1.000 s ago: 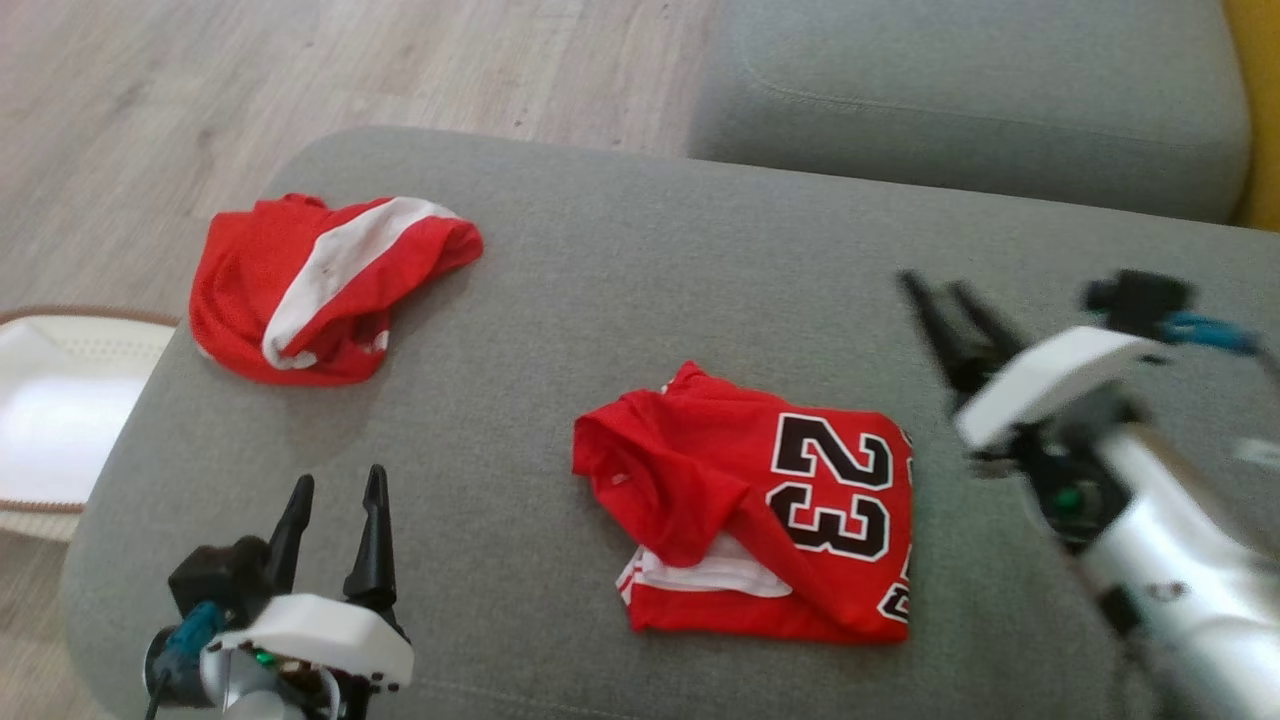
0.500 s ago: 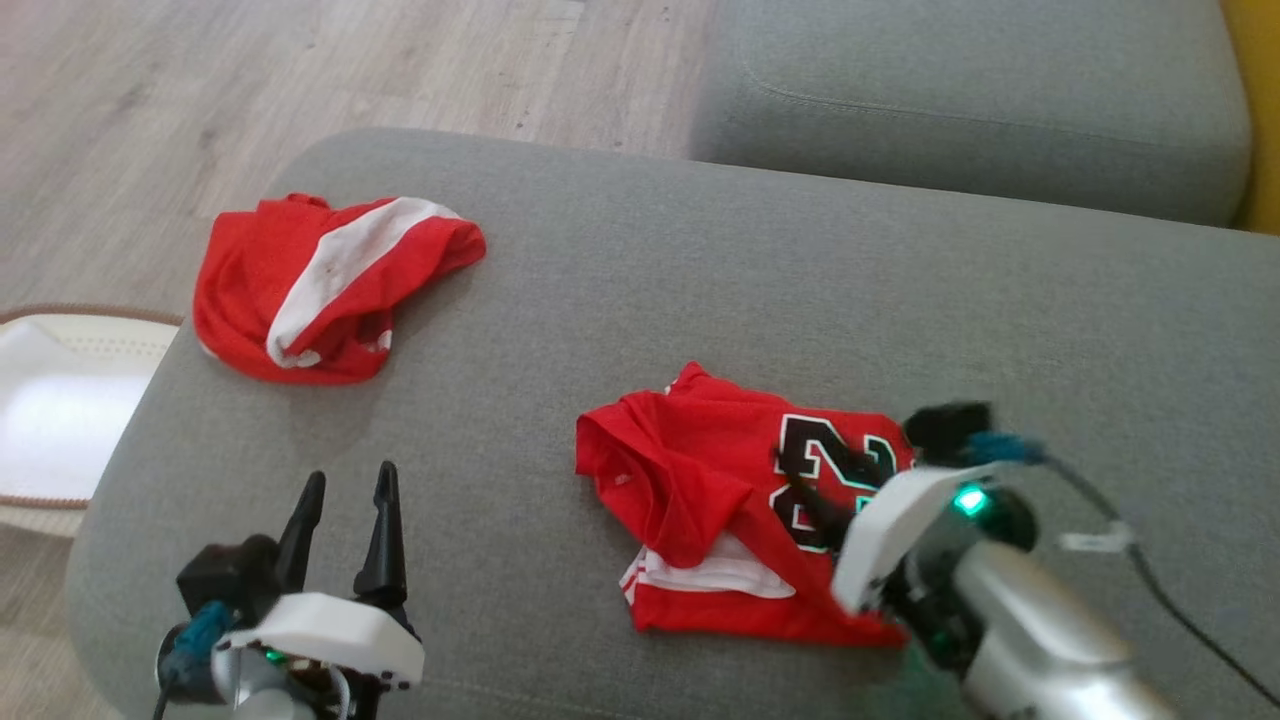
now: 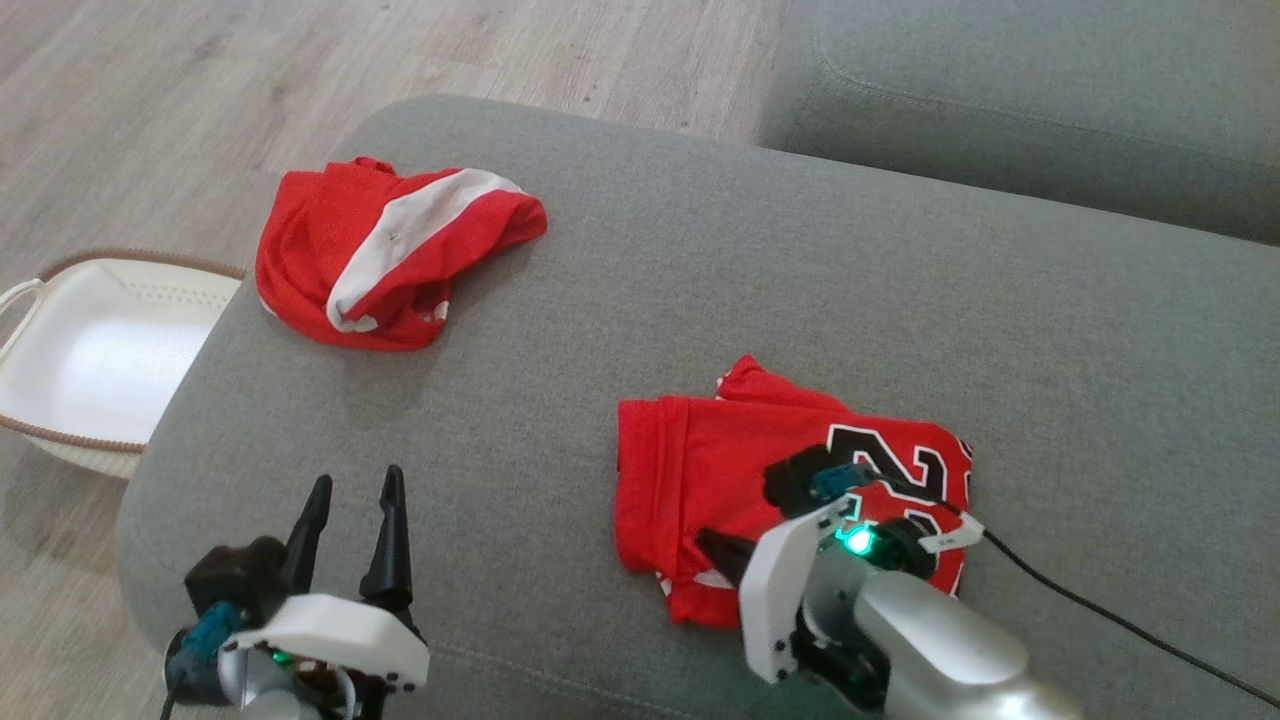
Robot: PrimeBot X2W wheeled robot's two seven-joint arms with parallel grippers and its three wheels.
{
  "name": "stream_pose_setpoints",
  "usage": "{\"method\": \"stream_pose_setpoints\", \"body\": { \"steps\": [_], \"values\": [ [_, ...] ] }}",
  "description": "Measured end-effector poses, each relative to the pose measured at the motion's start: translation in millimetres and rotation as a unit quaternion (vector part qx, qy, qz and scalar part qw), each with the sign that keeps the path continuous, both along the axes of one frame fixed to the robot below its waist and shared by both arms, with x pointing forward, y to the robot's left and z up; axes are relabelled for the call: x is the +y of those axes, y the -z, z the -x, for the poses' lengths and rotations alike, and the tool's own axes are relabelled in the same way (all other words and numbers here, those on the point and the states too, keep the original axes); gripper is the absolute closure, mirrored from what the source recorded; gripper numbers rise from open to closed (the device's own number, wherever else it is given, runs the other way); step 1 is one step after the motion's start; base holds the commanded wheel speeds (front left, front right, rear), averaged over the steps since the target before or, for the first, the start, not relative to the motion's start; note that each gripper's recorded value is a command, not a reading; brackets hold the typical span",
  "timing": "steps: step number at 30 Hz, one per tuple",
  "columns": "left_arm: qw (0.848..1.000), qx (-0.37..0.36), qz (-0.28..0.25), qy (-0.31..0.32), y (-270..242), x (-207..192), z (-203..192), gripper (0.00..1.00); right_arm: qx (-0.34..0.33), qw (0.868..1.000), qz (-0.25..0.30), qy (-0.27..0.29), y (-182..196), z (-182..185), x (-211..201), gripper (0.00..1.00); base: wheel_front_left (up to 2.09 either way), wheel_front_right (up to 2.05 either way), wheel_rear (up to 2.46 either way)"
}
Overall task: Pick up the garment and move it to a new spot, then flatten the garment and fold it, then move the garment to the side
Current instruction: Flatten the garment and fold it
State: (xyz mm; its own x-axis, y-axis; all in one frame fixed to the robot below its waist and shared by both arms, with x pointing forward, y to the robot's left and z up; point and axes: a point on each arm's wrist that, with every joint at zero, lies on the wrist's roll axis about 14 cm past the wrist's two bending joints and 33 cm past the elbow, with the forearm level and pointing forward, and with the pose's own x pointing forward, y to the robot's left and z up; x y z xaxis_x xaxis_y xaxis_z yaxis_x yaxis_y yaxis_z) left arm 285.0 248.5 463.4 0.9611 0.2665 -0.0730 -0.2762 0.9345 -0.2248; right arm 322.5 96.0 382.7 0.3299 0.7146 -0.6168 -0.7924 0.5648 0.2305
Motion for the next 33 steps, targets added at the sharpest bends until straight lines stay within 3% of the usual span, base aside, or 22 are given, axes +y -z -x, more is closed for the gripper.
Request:
{"method": "stream_pose_setpoints", "body": {
  "steps": [3,8,9,10,11,12,15,19,22,25,29,33],
  "values": [
    [1.000,0.003,0.000,-0.003,2,1,1,0.00,0.004,1.000,-0.017,-0.023,-4,12,13,1.00,0.00,0.00,0.00],
    [1.000,-0.001,-0.001,0.002,-1,0,-5,0.00,-0.035,0.992,-0.117,-0.011,-43,5,34,1.00,0.00,0.00,0.00],
    [1.000,-0.002,0.000,0.005,-1,-1,-6,0.00,-0.049,0.989,-0.137,0.001,-53,-2,33,0.81,0.00,0.00,0.00],
    [1.000,-0.008,0.000,0.013,-4,-6,-11,0.00,-0.080,0.982,-0.169,0.029,-72,-21,24,0.55,0.00,0.00,0.00],
    [1.000,-0.011,-0.001,0.017,-6,-8,-14,0.00,-0.097,0.977,-0.182,0.048,-79,-32,15,0.04,0.00,0.00,0.00],
    [1.000,-0.015,-0.003,0.022,-9,-11,-17,0.00,-0.116,0.972,-0.191,0.068,-86,-44,2,0.00,0.00,0.00,0.00],
    [0.999,-0.033,-0.004,0.036,-20,-18,-27,0.00,-0.183,0.955,-0.199,0.122,-106,-77,-44,0.00,0.00,0.00,0.00],
    [0.996,-0.053,-0.017,0.067,-33,-33,-40,0.00,-0.266,0.922,-0.210,0.189,-145,-108,-104,0.00,0.00,0.00,0.00],
    [0.994,-0.064,-0.028,0.090,-40,-44,-50,0.00,-0.312,0.894,-0.211,0.244,-167,-119,-149,0.00,0.00,0.00,0.00],
    [0.990,-0.069,-0.036,0.113,-44,-56,-58,0.00,-0.333,0.874,-0.187,0.299,-163,-115,-197,0.00,0.00,0.00,0.00],
    [0.985,-0.076,-0.044,0.147,-48,-74,-65,0.00,-0.319,0.859,-0.152,0.372,-130,-90,-247,0.00,0.00,0.00,0.00],
    [0.983,-0.075,-0.047,0.161,-47,-82,-69,0.00,-0.292,0.857,-0.133,0.403,-100,-61,-257,0.00,0.00,0.00,0.00]
  ]
}}
